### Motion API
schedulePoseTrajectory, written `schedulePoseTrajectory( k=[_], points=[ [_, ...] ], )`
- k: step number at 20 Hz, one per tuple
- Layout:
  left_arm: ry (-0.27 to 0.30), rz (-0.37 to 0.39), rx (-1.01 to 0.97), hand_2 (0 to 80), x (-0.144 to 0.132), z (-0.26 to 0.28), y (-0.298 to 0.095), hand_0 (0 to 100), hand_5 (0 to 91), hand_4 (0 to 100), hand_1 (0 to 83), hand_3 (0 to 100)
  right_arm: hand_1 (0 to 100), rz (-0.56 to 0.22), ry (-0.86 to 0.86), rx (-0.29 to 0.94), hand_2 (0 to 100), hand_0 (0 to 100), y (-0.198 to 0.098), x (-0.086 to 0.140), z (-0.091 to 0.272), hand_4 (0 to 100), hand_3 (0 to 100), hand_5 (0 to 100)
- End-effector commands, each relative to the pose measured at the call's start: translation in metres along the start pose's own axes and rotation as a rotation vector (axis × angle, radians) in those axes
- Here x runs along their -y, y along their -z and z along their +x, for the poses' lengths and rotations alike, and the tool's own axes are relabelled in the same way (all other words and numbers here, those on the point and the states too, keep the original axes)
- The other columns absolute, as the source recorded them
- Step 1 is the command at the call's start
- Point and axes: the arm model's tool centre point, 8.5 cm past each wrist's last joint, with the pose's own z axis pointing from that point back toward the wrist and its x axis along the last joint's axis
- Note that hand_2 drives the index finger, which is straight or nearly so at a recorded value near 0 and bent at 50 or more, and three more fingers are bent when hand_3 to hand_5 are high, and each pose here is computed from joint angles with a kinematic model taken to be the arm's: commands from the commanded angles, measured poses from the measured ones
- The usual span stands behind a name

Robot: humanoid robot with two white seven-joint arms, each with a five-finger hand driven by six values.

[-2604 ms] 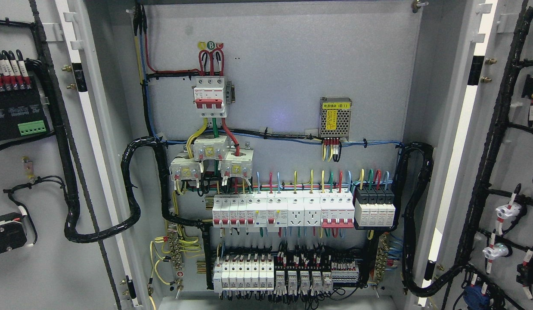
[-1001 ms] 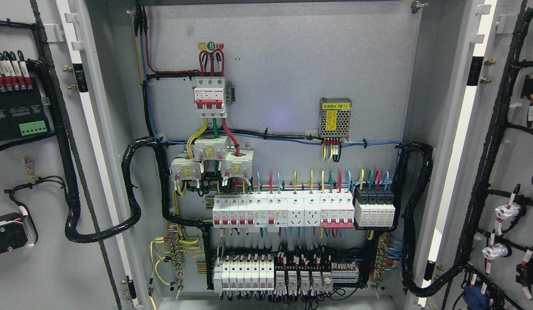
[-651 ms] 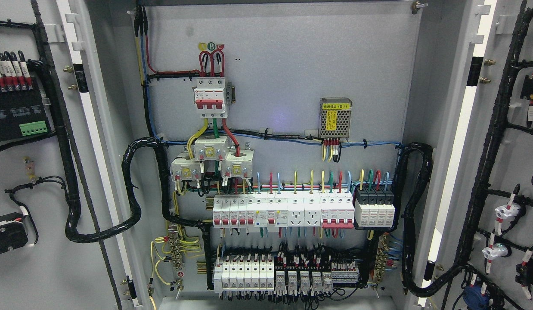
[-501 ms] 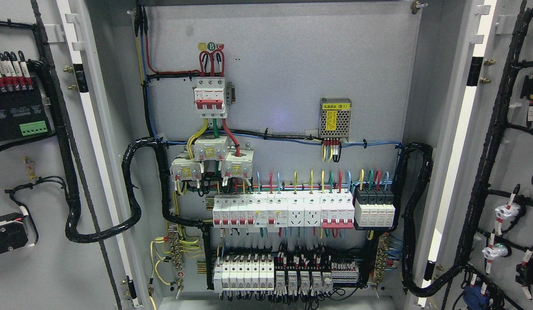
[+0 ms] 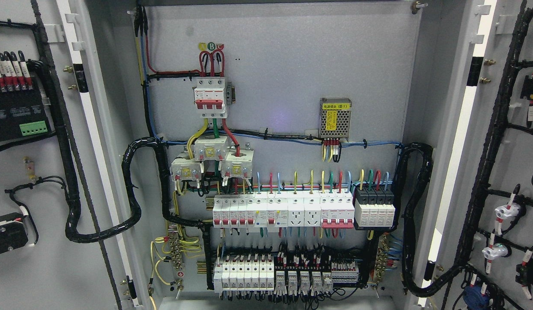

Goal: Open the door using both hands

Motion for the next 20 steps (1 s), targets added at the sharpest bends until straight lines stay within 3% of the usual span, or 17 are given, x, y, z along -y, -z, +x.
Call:
schedulePoseTrajectory(
  k=[1,5,11,16,20],
  points=[
    [-0.062,0.047,-0.294,0.0,0.033,-0.066,-0.023,0,0.0,4,0.0,0,0,-0.186,0.191,-0.231,0,0,-0.027,-0.012,-0.086,0,0,0],
    [-0.118,0.055,-0.433,0.0,0.040,-0.073,-0.015,0,0.0,4,0.0,0,0,-0.340,0.230,-0.319,0,0,-0.025,-0.004,-0.103,0,0,0],
    [-0.209,0.062,-0.582,0.0,0.058,-0.078,-0.002,0,0.0,4,0.0,0,0,-0.496,0.329,-0.476,0,0,-0.025,0.005,-0.119,0,0,0],
    [-0.244,0.069,-0.647,0.0,0.068,-0.077,0.004,0,0.0,4,0.0,0,0,-0.531,0.312,-0.602,0,0,-0.034,0.002,-0.131,0,0,0],
    [-0.297,0.082,-0.721,0.0,0.074,-0.078,0.008,0,0.0,4,0.0,0,0,-0.616,0.287,-0.659,0,0,-0.030,0.005,-0.136,0,0,0]
  ],
)
